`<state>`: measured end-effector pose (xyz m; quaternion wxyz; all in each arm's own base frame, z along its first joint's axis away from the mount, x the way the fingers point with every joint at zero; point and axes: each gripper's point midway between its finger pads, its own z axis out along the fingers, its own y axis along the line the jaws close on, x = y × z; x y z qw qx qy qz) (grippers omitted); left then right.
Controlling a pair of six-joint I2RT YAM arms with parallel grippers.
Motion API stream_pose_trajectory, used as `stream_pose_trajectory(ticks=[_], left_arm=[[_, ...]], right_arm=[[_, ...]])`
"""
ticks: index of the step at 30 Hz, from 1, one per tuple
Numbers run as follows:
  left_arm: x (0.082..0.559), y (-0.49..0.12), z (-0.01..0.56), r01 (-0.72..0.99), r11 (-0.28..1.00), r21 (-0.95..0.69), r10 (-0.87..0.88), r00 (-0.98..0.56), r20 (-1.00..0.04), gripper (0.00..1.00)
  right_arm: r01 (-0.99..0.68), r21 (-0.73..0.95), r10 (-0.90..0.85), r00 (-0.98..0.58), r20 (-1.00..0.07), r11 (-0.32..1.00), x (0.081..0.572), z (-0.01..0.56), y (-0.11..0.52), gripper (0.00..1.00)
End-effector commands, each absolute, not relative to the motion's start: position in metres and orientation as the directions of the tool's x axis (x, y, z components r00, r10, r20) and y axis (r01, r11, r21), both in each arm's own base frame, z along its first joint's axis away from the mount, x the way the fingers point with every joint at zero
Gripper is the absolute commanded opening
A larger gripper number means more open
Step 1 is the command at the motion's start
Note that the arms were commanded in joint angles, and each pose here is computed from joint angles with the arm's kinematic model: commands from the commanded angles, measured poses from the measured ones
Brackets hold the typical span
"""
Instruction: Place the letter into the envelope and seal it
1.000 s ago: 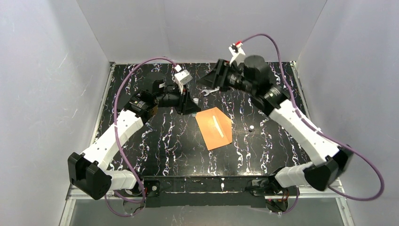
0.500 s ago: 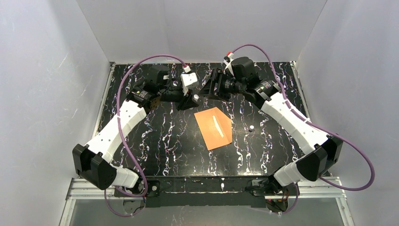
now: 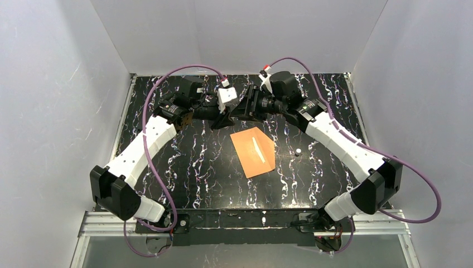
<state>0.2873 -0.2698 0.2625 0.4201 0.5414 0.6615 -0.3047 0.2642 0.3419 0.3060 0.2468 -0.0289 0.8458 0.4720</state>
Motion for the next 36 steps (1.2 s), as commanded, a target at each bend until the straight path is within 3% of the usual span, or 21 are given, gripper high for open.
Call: stream_pose_trajectory(ticks=[1,10,15,17,19,22,26,32,36], left_arm=[[0.286,-0.272,0.285,0.972,0.207,0.112,0.439,0.01,-0.898,0.0],[0.283,-0.274,0.286,0.974,0.189,0.128,0.44,0.033,-0.898,0.0],[0.287,-0.274,0.286,0.968,0.225,0.111,0.432,0.003,-0.902,0.01],[0.29,-0.272,0.284,0.958,0.273,0.086,0.418,-0.038,-0.908,0.1],[0.295,-0.27,0.283,0.941,0.332,0.068,0.397,-0.074,-0.915,0.24],[0.295,-0.27,0.278,0.932,0.363,0.027,0.369,-0.117,-0.922,0.34],[0.284,-0.275,0.273,0.946,0.322,-0.039,0.35,-0.157,-0.923,0.34],[0.274,-0.275,0.263,0.952,0.293,-0.09,0.351,-0.195,-0.916,0.25],[0.27,-0.273,0.267,0.951,0.295,-0.096,0.33,-0.195,-0.923,0.3]], right_arm=[[-0.335,0.774,0.168,-0.857,-0.488,0.538,0.268,0.317,0.35,0.51],[-0.342,0.742,0.132,-0.857,-0.498,0.577,0.274,0.302,0.358,0.49],[-0.343,0.73,0.133,-0.851,-0.508,0.591,0.277,0.301,0.36,0.24],[-0.337,0.726,0.153,-0.842,-0.517,0.599,0.278,0.306,0.356,0.09],[-0.329,0.726,0.176,-0.833,-0.524,0.604,0.279,0.311,0.351,0.01],[-0.316,0.743,0.195,-0.837,-0.511,0.591,0.276,0.318,0.345,0.01],[-0.306,0.756,0.18,-0.856,-0.484,0.578,0.269,0.318,0.341,0.01],[-0.295,0.761,0.172,-0.867,-0.467,0.578,0.265,0.317,0.334,0.01],[-0.298,0.748,0.159,-0.867,-0.471,0.593,0.263,0.313,0.327,0.01]])
